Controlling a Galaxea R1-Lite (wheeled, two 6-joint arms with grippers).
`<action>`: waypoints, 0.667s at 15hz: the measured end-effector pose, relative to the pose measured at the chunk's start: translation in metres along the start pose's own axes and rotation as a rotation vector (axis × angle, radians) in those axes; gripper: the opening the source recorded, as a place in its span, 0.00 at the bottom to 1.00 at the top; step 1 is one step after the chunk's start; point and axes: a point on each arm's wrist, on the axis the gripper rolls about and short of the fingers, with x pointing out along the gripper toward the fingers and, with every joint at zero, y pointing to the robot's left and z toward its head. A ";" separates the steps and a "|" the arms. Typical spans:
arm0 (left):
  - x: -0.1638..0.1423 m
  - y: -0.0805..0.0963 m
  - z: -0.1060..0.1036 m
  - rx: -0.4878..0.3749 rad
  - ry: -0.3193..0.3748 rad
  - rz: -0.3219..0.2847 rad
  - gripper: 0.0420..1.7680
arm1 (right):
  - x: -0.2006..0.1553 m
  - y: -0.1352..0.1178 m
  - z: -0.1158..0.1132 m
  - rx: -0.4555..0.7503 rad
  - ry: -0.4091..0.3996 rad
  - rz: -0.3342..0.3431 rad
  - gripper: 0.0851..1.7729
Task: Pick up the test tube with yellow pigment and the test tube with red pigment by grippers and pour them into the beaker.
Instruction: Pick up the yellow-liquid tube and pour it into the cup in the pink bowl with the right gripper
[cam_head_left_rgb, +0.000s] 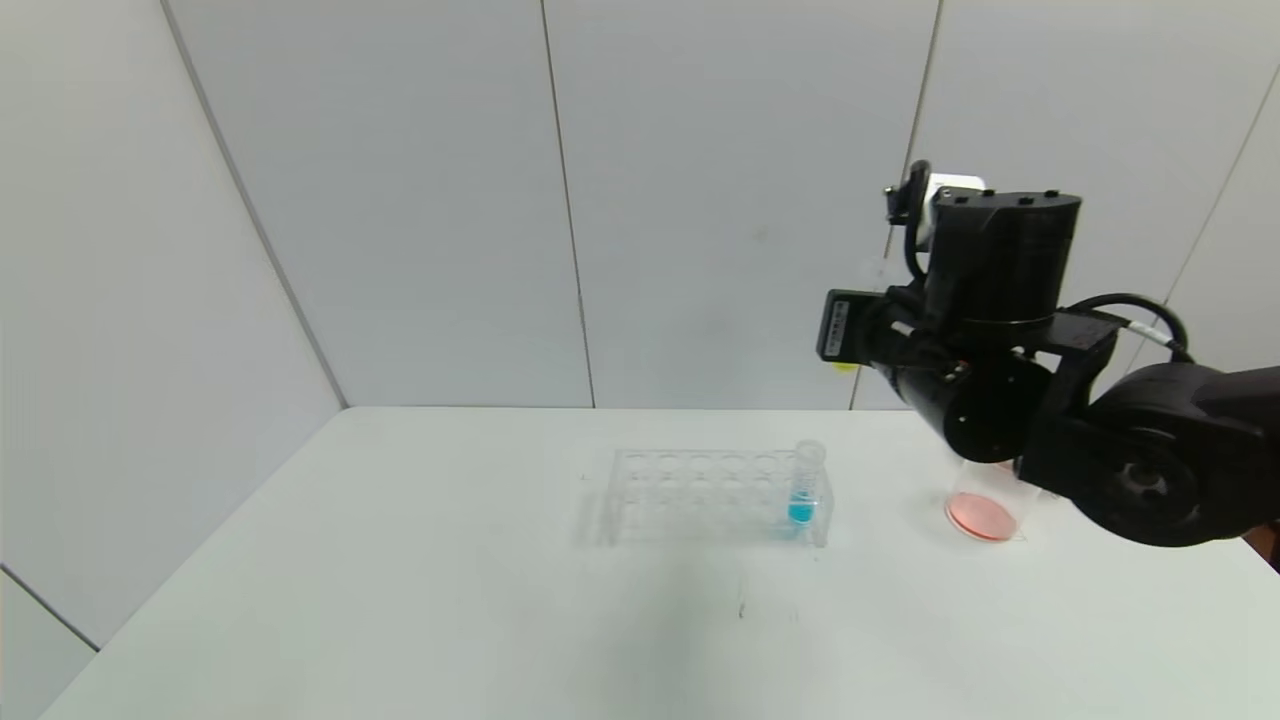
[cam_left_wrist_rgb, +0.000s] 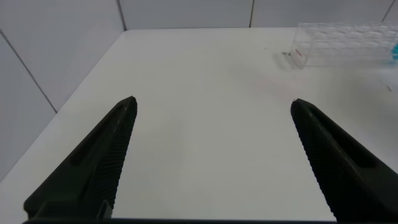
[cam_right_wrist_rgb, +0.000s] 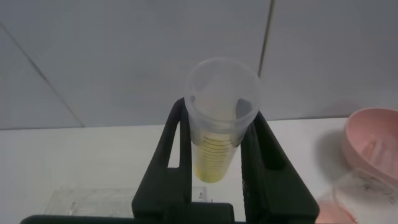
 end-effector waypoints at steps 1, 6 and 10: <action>0.000 0.000 0.000 0.000 0.000 0.000 1.00 | 0.005 -0.019 0.006 -0.002 -0.008 -0.051 0.25; 0.000 0.000 0.000 0.000 0.000 0.000 1.00 | 0.031 -0.129 0.015 -0.082 0.011 -0.228 0.25; 0.000 0.000 0.000 0.000 0.000 0.000 1.00 | 0.032 -0.213 0.005 -0.290 -0.035 -0.134 0.25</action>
